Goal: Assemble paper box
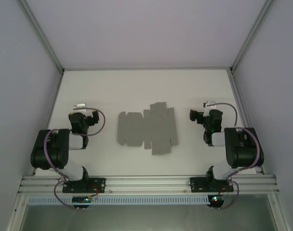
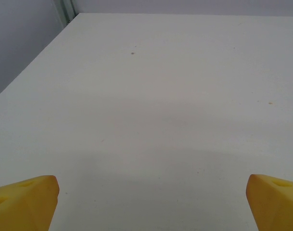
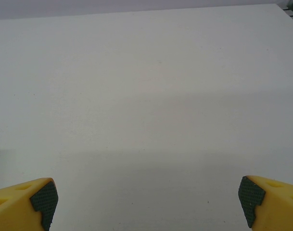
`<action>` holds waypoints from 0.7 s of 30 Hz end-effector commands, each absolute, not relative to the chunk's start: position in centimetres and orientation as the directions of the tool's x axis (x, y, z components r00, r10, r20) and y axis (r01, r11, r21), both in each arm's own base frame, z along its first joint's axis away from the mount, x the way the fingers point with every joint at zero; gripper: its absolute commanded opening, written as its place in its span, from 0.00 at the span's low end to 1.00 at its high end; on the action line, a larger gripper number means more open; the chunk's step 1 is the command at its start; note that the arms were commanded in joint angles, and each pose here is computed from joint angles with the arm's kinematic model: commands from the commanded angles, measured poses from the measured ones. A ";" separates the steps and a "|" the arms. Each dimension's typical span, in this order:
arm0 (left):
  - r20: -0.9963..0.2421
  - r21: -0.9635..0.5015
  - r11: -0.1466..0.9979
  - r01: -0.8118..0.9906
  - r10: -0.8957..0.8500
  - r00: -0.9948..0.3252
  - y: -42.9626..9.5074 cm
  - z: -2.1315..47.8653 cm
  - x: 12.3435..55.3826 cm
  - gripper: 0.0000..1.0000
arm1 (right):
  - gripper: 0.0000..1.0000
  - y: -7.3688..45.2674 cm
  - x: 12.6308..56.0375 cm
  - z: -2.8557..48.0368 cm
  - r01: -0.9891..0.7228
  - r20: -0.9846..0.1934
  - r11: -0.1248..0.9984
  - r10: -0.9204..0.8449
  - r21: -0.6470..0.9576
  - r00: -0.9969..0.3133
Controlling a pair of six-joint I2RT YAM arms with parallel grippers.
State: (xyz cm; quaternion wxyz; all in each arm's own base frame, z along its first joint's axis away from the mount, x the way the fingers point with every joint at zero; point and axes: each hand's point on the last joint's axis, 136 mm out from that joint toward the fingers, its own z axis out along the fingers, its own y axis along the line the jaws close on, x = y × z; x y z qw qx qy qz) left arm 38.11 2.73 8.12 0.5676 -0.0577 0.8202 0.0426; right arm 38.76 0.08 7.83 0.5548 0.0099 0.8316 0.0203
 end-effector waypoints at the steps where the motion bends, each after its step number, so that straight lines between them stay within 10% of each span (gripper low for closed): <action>1: -0.945 -0.010 0.999 -0.047 -0.025 -0.325 1.4 9.6 39.5 1.00 | 0.99 0.0 39.2 8.1 -0.015 -0.923 0.999 0.034 0.043 -0.382; 10: -0.928 -0.019 0.993 -0.120 -0.062 -0.368 2.5 12.5 39.8 1.00 | 0.99 -1.6 39.1 11.6 0.063 -0.929 0.997 0.056 0.036 -0.366; 21: -0.698 -0.464 0.884 -0.054 -0.403 -0.591 -6.0 14.3 33.9 1.00 | 0.99 6.8 36.0 15.1 -0.046 -0.764 0.970 0.158 0.239 -0.625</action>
